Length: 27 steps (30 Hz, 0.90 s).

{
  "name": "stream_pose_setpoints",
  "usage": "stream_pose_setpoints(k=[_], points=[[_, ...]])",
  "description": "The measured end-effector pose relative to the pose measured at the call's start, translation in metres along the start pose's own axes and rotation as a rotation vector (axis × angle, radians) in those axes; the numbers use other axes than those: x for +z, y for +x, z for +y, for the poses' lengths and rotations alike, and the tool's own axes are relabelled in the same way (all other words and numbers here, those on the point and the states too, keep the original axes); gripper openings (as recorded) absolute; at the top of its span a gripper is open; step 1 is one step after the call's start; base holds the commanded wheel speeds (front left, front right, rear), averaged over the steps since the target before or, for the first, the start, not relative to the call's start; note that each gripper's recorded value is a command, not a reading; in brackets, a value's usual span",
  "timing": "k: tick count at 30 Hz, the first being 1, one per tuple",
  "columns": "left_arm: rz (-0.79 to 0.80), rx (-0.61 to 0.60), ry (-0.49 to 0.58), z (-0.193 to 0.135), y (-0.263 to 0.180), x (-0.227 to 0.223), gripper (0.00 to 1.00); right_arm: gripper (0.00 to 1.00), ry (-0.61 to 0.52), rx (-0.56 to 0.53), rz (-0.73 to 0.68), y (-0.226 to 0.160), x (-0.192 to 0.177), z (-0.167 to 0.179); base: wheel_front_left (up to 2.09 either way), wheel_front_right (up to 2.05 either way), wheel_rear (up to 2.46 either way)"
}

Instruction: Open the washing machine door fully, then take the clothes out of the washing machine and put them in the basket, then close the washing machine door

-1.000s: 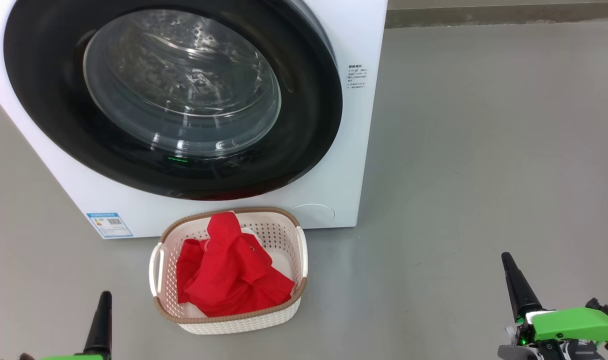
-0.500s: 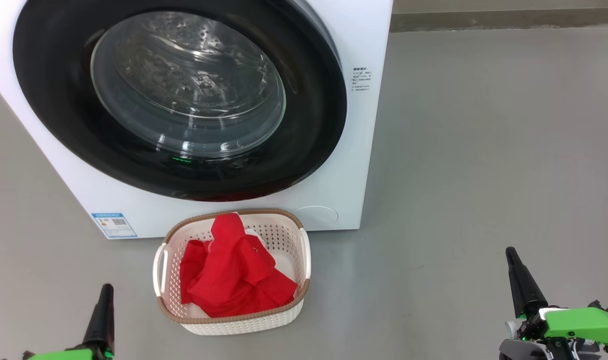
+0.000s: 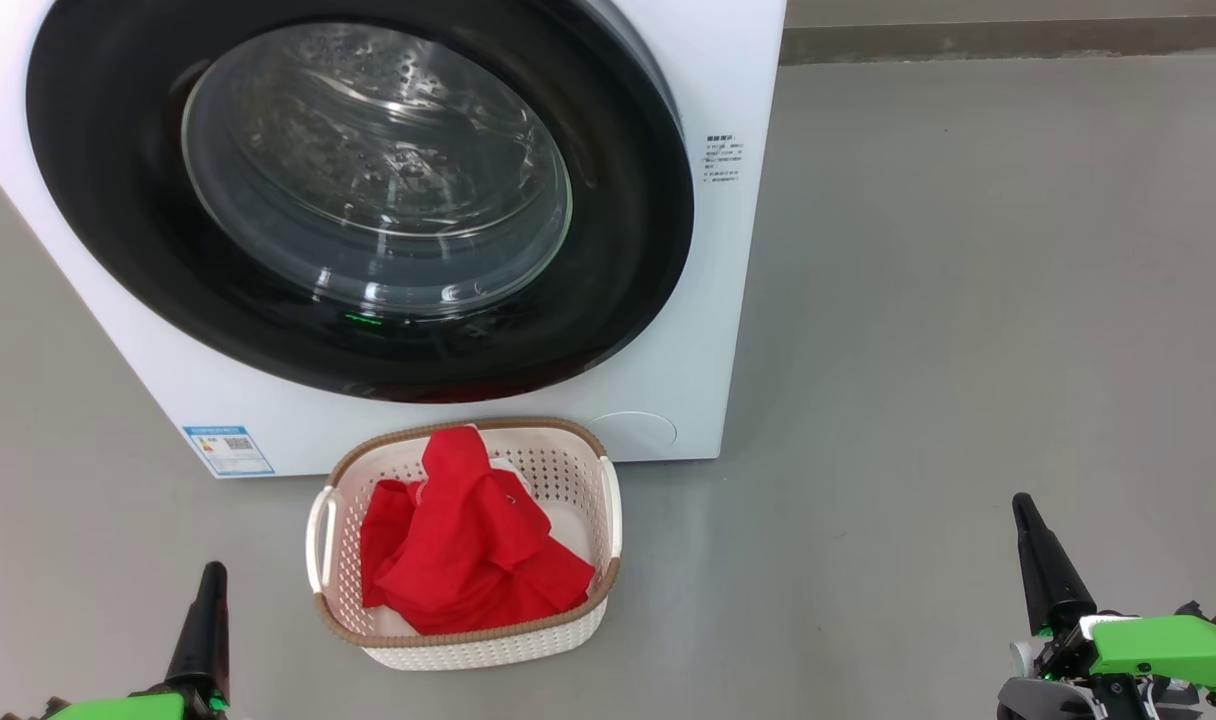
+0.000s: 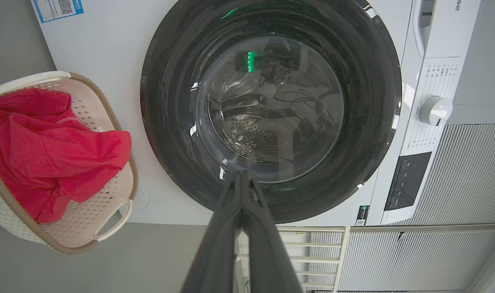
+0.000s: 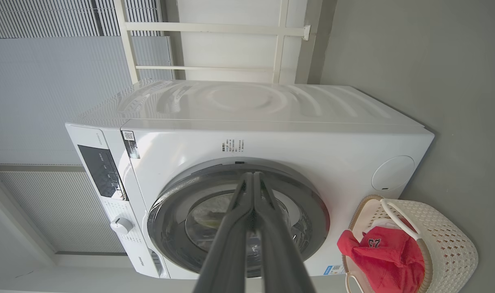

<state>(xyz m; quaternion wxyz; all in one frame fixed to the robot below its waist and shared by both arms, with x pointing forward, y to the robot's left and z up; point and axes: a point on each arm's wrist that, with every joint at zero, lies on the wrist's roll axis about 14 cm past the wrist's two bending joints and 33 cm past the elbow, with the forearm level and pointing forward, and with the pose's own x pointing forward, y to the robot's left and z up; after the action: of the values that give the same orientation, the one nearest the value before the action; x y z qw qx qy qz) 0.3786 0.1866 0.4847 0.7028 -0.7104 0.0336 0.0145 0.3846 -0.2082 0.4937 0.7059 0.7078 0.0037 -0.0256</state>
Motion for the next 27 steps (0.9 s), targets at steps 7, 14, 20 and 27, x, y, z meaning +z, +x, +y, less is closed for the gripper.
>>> stream_pose_setpoints(k=[7, 14, 20, 27], points=[[0.000, 0.000, 0.000, 0.0000, 0.0000, 0.0000, 0.00, 0.00, 0.000, 0.000, 0.000, 0.0000, 0.0000, 0.0000, 0.00, 0.00, 0.00], [0.000, 0.000, 0.000, 0.0000, 0.0000, 0.0000, 0.00, 0.00, 0.000, 0.000, 0.000, 0.0000, 0.0000, 0.0000, 0.00, 0.00, 0.00], [0.000, 0.000, 0.000, 0.0000, 0.0000, 0.0000, 0.00, 0.00, 0.000, 0.000, 0.000, 0.0000, 0.0000, 0.0000, 0.00, 0.00, 0.00], [0.000, 0.000, 0.000, 0.0000, 0.0000, 0.0000, 0.00, 0.00, 0.001, 0.000, 0.000, 0.0000, 0.0000, 0.0000, 0.00, 0.00, 0.00]])
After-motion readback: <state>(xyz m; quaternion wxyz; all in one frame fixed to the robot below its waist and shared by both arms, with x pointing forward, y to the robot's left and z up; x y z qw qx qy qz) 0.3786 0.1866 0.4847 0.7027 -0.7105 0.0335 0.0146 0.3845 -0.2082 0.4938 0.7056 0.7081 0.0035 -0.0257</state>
